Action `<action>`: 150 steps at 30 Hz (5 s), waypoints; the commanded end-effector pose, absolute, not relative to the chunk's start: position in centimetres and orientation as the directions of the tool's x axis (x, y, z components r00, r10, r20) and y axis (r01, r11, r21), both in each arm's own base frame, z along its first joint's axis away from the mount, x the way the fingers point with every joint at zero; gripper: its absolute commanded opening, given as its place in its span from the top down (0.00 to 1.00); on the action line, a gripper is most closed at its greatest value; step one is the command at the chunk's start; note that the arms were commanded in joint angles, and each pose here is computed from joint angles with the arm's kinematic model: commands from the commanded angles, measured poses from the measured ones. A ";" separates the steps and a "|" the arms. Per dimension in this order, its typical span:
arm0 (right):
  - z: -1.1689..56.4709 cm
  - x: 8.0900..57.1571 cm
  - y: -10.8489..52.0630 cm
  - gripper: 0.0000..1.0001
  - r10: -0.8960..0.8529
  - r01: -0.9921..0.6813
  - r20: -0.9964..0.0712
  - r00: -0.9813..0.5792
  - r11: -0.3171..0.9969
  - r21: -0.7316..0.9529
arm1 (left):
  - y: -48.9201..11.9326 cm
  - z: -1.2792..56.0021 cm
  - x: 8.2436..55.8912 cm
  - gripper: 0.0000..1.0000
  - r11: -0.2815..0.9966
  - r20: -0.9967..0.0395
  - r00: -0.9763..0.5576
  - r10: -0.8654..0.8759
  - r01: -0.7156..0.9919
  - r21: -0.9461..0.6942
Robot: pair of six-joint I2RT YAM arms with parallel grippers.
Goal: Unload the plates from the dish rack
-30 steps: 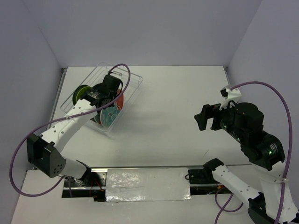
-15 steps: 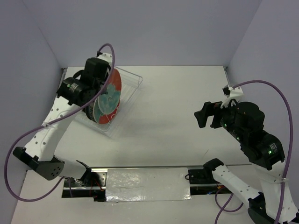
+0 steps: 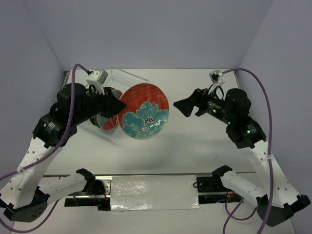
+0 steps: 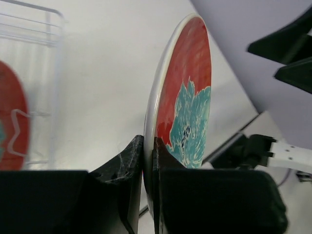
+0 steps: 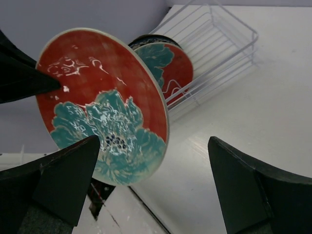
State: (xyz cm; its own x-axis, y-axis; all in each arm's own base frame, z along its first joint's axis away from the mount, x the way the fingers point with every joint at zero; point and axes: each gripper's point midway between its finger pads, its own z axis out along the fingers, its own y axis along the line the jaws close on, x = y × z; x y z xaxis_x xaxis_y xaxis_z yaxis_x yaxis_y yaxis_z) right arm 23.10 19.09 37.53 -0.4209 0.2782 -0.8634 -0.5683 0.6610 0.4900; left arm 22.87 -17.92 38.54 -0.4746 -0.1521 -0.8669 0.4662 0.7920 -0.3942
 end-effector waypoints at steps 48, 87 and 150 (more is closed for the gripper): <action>11.8 50.8 3.7 0.67 0.840 0.337 -0.297 -0.454 0.471 0.816 | -10.3 38.8 24.9 0.01 0.970 -0.927 -0.361 -0.103 0.169 -0.173; 20.4 32.0 13.8 0.00 0.251 -0.080 -0.726 -0.640 0.918 0.388 | -6.3 25.7 36.1 0.27 0.953 -0.748 -0.637 0.188 -0.067 0.296; 35.0 22.7 23.6 0.26 0.250 -0.795 -0.868 -0.430 0.352 0.495 | -22.1 48.9 22.8 1.00 0.478 -0.848 -0.340 -0.407 0.711 -0.515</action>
